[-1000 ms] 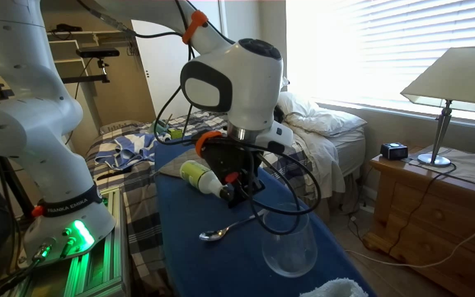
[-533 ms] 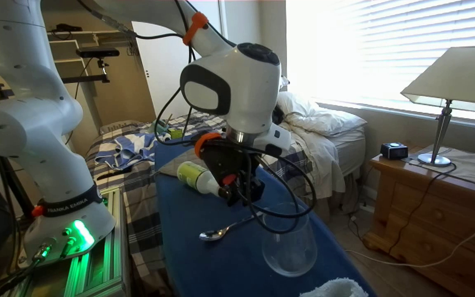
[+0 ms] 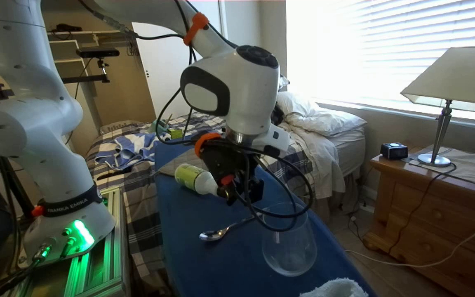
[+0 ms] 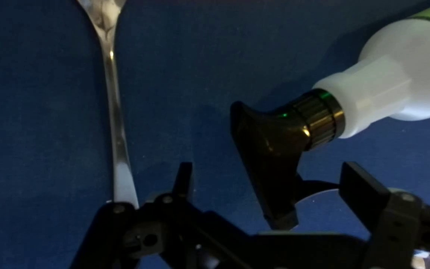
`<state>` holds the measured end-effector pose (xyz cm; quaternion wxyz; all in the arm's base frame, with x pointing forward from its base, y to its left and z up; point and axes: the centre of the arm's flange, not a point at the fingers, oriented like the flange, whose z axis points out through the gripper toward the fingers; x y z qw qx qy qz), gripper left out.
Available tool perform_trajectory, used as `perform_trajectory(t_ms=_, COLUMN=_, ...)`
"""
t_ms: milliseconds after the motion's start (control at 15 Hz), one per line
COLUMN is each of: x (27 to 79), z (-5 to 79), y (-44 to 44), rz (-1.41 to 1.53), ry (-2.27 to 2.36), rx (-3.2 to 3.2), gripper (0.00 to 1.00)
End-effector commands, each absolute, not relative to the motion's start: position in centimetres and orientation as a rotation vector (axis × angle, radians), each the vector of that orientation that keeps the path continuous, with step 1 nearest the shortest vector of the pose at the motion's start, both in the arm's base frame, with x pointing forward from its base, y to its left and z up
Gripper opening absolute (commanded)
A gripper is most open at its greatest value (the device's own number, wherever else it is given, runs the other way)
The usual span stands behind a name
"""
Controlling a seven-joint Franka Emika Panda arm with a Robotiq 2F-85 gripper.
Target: Put the spray bottle up right
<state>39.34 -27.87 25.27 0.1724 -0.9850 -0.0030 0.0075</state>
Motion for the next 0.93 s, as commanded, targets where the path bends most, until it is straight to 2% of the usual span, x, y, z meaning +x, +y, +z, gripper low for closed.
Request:
perform_trajectory(t_ms=0, x=39.04, z=24.79, y=-27.89, rz=0.015, ry=0.022, rx=-2.779, gripper=1.0)
perform_trajectory(t_ms=600, x=38.07, z=23.87, y=-27.1, rz=0.062, ry=0.003, rx=-2.777, gripper=1.0)
perform_trajectory(t_ms=667, x=38.05, z=23.81, y=-27.05, rz=0.064, ry=0.003, rx=-2.776, gripper=0.8)
perform_trajectory(t_ms=867, x=38.2, z=23.85, y=-26.99, rz=0.058, ry=0.002, rx=-2.774, gripper=0.59)
